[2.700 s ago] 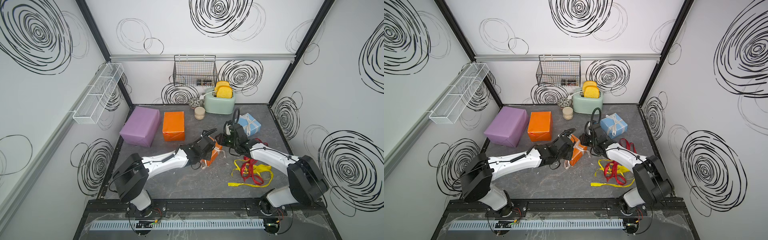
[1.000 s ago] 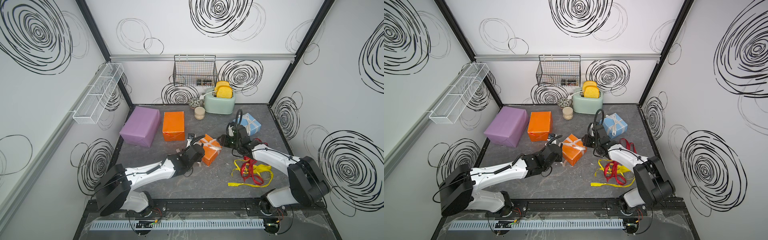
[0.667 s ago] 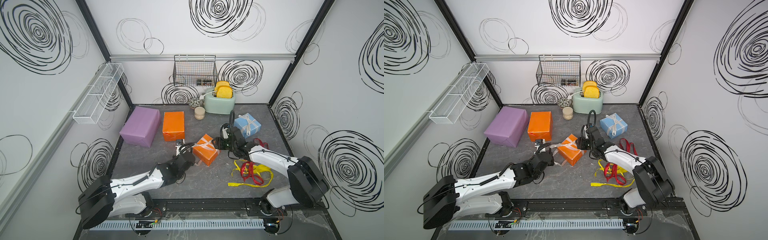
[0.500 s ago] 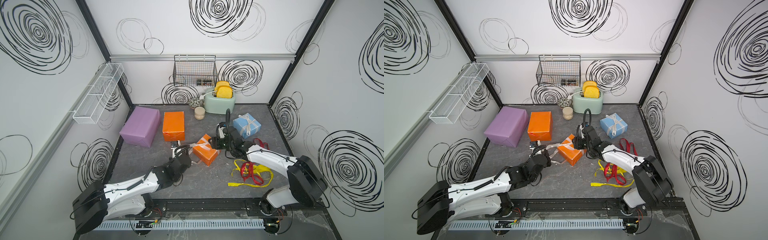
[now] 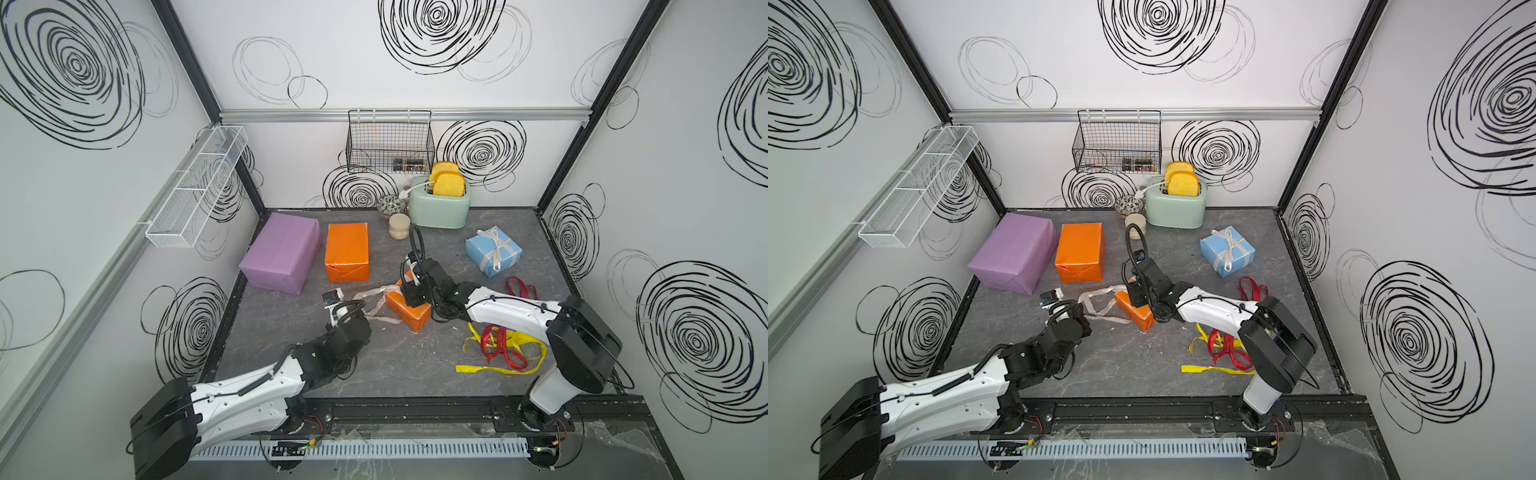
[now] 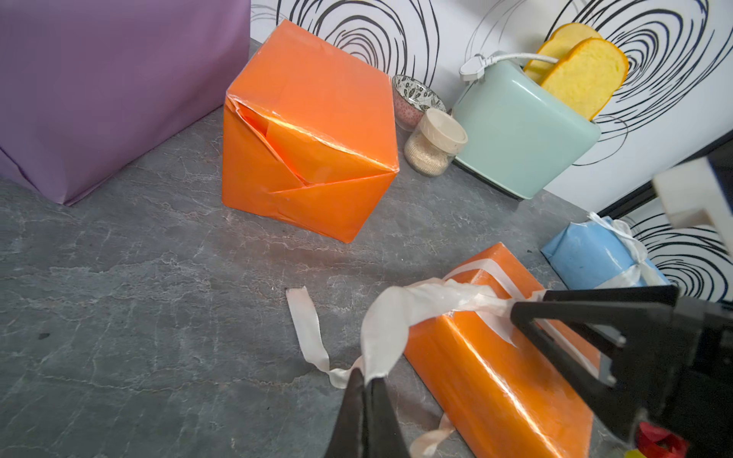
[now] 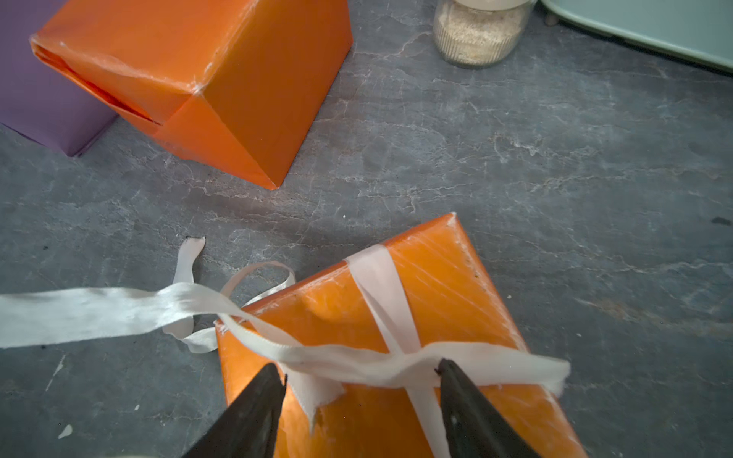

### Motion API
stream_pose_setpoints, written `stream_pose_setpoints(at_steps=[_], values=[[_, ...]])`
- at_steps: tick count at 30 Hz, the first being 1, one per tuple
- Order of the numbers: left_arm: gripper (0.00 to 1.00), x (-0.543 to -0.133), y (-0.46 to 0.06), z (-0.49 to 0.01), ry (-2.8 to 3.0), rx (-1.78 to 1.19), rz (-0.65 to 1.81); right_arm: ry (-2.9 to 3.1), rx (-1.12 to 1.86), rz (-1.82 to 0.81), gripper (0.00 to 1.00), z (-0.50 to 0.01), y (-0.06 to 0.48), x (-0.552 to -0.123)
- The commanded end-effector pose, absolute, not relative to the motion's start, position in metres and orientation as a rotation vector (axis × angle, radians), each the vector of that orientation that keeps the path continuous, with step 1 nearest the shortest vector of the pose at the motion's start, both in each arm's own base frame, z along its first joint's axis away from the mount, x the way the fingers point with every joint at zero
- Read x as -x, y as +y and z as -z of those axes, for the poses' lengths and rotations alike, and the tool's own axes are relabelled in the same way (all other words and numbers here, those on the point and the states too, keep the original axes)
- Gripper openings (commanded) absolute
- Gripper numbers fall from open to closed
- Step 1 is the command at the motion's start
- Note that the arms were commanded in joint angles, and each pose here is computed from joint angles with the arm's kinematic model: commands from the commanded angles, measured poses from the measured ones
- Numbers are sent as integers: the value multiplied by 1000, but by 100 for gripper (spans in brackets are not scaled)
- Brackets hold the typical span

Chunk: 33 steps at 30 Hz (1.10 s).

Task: Untie the ribbon bows on the gift boxes
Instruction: Untie the ribbon from the gift box.

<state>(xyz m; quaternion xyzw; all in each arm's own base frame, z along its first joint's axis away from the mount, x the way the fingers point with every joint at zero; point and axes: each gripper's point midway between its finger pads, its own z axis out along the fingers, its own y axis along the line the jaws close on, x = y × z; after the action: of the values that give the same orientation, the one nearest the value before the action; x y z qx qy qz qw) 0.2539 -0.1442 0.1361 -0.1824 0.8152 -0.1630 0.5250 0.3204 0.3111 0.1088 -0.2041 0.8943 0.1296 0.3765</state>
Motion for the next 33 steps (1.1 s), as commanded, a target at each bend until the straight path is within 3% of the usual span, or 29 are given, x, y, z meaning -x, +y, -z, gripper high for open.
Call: stream_pose_setpoints(at_steps=[1, 26, 33], values=[[0, -252, -132, -139, 1893, 521, 395, 2274, 586, -208, 66, -108, 310, -322], [0, -232, -101, -109, 1895, 614, 387, 2275, 603, -134, 65, -106, 321, -336], [0, -230, -101, -104, 1910, 611, 397, 2349, 527, -147, 59, -98, 310, -348]])
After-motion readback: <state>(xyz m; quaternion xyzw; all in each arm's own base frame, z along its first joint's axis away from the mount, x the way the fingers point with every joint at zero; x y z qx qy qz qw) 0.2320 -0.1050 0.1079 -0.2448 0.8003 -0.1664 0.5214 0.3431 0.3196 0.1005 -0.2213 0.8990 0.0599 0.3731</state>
